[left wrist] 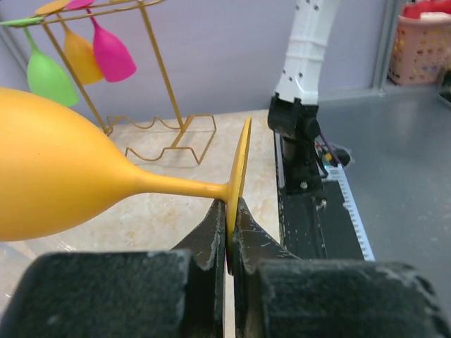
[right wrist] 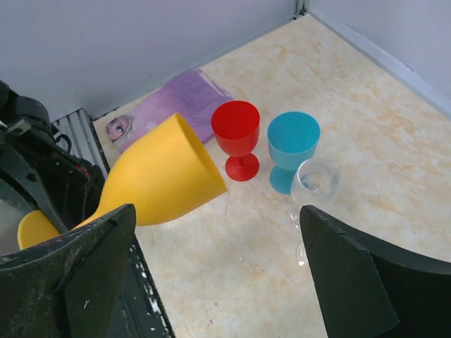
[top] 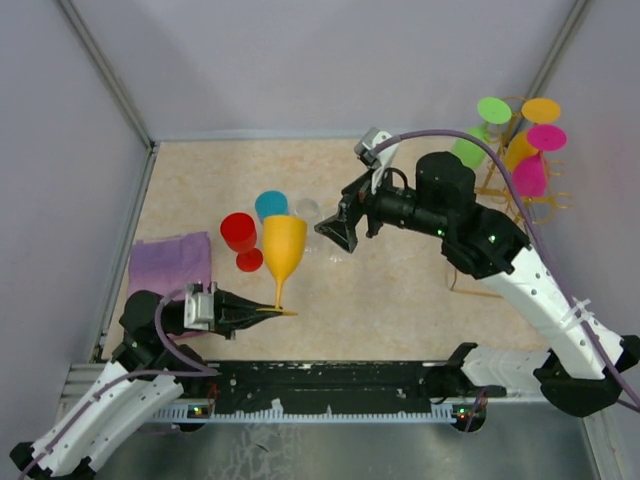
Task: Take the wine glass off the wine glass rack
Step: Place the wine glass at the center of the board.
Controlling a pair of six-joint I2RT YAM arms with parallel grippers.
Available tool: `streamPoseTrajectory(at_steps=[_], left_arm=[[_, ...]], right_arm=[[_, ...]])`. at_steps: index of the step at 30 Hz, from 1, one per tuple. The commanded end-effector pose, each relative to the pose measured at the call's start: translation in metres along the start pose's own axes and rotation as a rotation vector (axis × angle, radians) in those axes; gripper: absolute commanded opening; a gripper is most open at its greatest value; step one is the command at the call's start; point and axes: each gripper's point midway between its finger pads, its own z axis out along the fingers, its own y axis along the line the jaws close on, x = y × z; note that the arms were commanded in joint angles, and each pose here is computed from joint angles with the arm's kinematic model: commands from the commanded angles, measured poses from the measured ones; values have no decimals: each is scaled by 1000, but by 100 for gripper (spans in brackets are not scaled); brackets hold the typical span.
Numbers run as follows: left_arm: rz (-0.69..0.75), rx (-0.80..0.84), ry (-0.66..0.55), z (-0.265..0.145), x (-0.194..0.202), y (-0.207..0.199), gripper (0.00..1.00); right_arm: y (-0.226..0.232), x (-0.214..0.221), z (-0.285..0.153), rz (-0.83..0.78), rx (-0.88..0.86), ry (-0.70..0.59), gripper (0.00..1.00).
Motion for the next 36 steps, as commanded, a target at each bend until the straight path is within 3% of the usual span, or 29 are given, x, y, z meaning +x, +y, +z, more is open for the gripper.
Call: streamPoseTrajectory(at_steps=[1,3,8,14,16,19,28,36], left_arm=[[144,158,58,-11,18,-26,0],[137,200,81,-13,24,-33,0],[106,235,112,-14,34,-38,0],[112,215,106,-12,32,-34,0],[113,212,107,-12,31,-33,0],[110,201,115,-13,29,-33,0],[130,127,216,-24,33,-24,0],[132,88,220,-23,35,-17,0]], right_arm=[[3,-3,9,35,-109,17,99],[29,-3,9,83,-332,30,99],[29,16,32,197,-386,100,99],[62,29,40,256,-662,135,90],[63,36,44,271,-689,142,83],[65,43,46,343,-705,180,66],[76,46,40,345,-790,214,53],[79,49,40,337,-793,242,32]])
